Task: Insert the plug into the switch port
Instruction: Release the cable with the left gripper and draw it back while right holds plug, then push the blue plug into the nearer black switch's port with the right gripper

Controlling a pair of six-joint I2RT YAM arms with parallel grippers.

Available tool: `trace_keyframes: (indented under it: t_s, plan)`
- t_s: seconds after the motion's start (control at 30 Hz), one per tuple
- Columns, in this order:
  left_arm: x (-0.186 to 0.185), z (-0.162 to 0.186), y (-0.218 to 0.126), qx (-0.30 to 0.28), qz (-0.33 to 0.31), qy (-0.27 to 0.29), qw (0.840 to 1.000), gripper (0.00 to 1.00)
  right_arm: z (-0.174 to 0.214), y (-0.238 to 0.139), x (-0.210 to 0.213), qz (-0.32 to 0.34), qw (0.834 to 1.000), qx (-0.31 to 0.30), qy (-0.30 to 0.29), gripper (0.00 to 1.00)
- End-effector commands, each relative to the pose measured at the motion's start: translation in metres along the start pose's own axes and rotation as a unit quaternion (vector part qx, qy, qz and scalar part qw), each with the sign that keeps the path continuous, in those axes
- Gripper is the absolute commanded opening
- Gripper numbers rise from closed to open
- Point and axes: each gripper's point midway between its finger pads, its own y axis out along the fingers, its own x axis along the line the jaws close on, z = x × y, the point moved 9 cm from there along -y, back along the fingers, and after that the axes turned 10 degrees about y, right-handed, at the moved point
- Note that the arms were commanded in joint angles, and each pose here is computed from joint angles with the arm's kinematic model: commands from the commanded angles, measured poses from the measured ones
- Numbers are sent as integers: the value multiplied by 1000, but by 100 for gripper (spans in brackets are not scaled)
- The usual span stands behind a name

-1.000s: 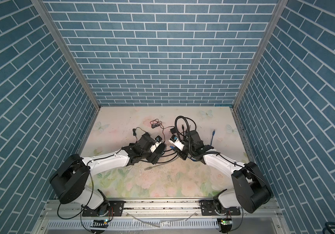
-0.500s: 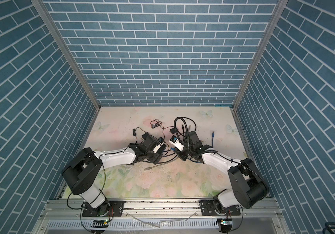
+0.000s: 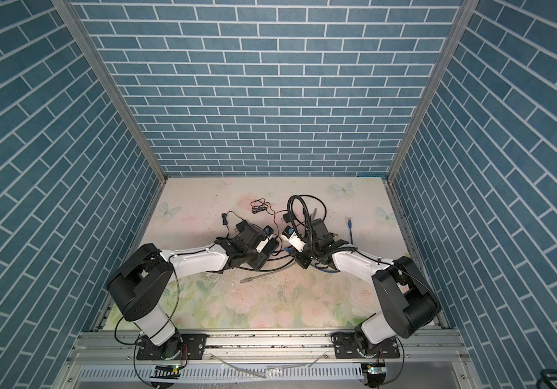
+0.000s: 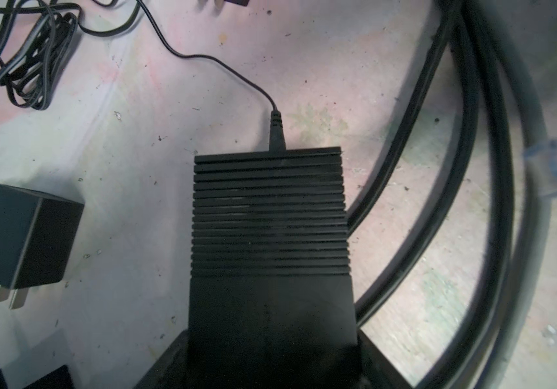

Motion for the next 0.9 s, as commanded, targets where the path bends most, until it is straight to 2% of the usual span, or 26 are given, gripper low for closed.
trace_keyframes:
  t_s: [0.0,0.23,0.53,0.87]
  plan:
    - [2,-7,-18,-22,2,-13,1000,39,-12,2,-2,16,1000,-9,24,0]
    - [4,-12,-39,-62,5,-30,998,36,-22,8,-1,7,999,-20,26,0]
    - [2,-14,-43,-66,7,-28,997,33,-38,9,7,-22,999,-42,12,0]
    - [5,-17,-51,-83,-4,-29,996,33,-38,15,8,-23,999,-32,11,0]
